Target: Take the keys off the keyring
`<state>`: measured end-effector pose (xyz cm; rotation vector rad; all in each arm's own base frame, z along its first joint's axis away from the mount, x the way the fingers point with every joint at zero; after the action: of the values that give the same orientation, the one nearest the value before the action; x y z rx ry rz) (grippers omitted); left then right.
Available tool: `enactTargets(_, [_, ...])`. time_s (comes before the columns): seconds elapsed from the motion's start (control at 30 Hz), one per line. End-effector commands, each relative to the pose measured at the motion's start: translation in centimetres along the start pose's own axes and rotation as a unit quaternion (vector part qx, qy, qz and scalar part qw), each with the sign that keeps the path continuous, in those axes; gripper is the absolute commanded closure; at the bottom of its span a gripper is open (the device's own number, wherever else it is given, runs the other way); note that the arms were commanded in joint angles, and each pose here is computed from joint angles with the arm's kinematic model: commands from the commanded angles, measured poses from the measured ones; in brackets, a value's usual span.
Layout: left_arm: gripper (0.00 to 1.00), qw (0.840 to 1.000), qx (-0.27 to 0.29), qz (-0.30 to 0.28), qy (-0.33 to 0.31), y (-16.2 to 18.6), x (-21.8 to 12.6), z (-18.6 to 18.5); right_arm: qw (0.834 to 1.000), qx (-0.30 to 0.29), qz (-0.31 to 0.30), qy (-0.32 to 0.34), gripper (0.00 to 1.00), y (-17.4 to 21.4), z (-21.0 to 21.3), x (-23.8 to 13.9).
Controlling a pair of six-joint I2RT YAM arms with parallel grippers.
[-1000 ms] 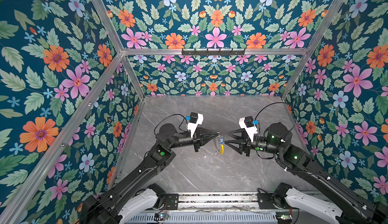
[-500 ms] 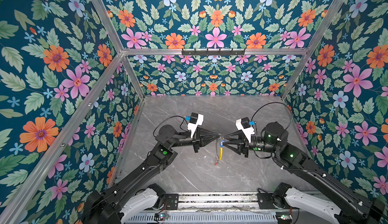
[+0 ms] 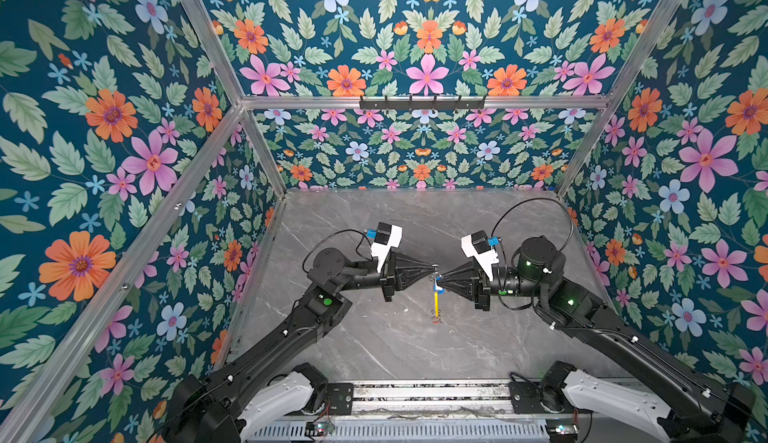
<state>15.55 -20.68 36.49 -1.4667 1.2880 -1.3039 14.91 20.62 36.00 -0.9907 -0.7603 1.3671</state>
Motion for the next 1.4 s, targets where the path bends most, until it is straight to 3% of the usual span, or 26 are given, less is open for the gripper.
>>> enactTargets(0.0, [1.0, 1.0, 0.022, -0.019, 0.002, -0.6, -0.1, -0.3, 1.0, -0.014, -0.012, -0.014, 1.0, -0.6, 0.4, 0.0])
enactTargets(0.47, [1.0, 0.996, 0.035, -0.062, -0.051, -0.6, -0.7, -0.2, 0.999, -0.035, 0.028, -0.024, 1.0, -0.4, 1.0, 2.8])
enactTargets(0.83, [1.0, 0.996, 0.036, -0.068, -0.054, -0.2, -1.0, -0.4, 0.998, -0.008, 0.058, -0.023, 1.0, 0.6, -0.1, 4.3])
enactTargets(1.37, [1.0, 0.995, 0.053, -0.056, -0.067, -0.5, -1.5, -1.1, 0.998, -0.009, 0.053, 0.036, 1.0, 1.4, 0.0, 2.5])
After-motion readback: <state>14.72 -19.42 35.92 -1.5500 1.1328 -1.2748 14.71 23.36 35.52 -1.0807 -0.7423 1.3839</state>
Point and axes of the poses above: each gripper's point midway between its finger pads, its own x axis out along the fingers, its own z axis along the line the jaws close on, y = z × x, the point moved 9 cm from there along -x, back along the fingers, and after that the axes turned 7 degrees about x, right-handed, at the moved point
